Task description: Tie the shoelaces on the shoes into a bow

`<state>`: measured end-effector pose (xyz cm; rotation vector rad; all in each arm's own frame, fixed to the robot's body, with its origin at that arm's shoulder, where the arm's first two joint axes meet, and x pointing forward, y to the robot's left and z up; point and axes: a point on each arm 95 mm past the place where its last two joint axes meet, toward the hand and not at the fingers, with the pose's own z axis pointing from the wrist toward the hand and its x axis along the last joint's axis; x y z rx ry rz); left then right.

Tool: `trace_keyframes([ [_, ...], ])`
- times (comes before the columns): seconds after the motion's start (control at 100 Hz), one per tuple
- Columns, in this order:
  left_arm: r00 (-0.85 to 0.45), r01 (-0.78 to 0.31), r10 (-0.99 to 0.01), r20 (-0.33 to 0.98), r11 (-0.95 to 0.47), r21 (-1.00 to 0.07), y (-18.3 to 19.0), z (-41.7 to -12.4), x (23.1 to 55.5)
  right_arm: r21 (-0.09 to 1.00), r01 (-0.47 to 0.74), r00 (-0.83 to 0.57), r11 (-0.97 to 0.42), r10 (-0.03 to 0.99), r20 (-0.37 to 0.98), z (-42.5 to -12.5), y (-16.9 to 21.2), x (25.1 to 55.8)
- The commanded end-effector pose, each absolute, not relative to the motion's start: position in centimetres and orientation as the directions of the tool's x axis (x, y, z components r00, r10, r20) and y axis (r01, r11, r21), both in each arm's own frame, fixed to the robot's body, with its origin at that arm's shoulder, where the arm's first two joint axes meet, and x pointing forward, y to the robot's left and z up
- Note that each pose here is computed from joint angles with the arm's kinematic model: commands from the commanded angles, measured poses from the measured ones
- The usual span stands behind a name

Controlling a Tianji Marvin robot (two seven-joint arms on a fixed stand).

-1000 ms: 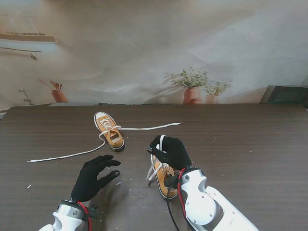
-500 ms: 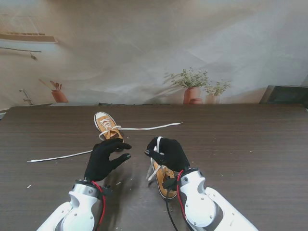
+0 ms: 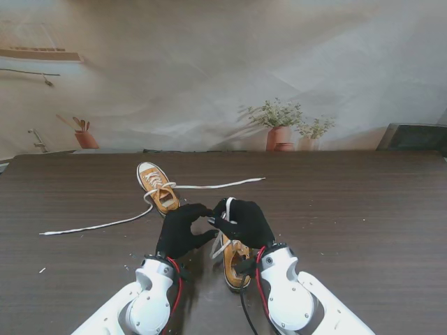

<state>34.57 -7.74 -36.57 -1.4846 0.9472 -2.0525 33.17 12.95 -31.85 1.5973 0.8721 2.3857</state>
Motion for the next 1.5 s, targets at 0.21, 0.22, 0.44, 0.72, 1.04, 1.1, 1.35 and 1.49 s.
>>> trace_keyframes([
  [0.21, -0.303, -0.123, -0.643, 0.703, -0.706, -0.698, -9.2, -38.0, 33.4, 0.54, 0.208, -0.432, -0.816, 0.419, 0.799, -31.7, 12.9, 32.8],
  [0.22, -0.302, -0.125, -0.642, 0.705, -0.707, -0.696, -9.3, -38.0, 33.4, 0.54, 0.208, -0.431, -0.816, 0.419, 0.799, -31.7, 12.9, 32.8],
  [0.44, -0.299, -0.151, -0.612, 0.732, -0.727, -0.67, -9.4, -38.3, 32.0, 0.541, 0.213, -0.428, -0.814, 0.42, 0.8, -31.8, 12.9, 32.7],
  [0.72, -0.307, -0.184, -0.563, 0.767, -0.756, -0.628, -10.8, -38.5, 30.5, 0.532, 0.22, -0.429, -0.818, 0.409, 0.806, -31.7, 13.3, 32.4],
  [1.04, -0.288, -0.186, -0.516, 0.807, -0.796, -0.576, -12.5, -38.5, 30.5, 0.516, 0.229, -0.418, -0.825, 0.395, 0.818, -31.9, 13.5, 32.1],
  [1.1, -0.286, -0.189, -0.511, 0.811, -0.799, -0.57, -12.7, -38.4, 30.5, 0.513, 0.23, -0.414, -0.827, 0.394, 0.821, -32.0, 13.5, 32.0],
  [1.35, -0.271, -0.19, -0.508, 0.818, -0.805, -0.562, -12.2, -38.0, 31.0, 0.498, 0.24, -0.387, -0.833, 0.389, 0.836, -32.4, 13.1, 31.8],
  [1.49, -0.268, -0.216, -0.507, 0.819, -0.797, -0.564, -11.2, -37.8, 31.2, 0.482, 0.25, -0.366, -0.839, 0.38, 0.85, -32.5, 12.7, 31.7],
])
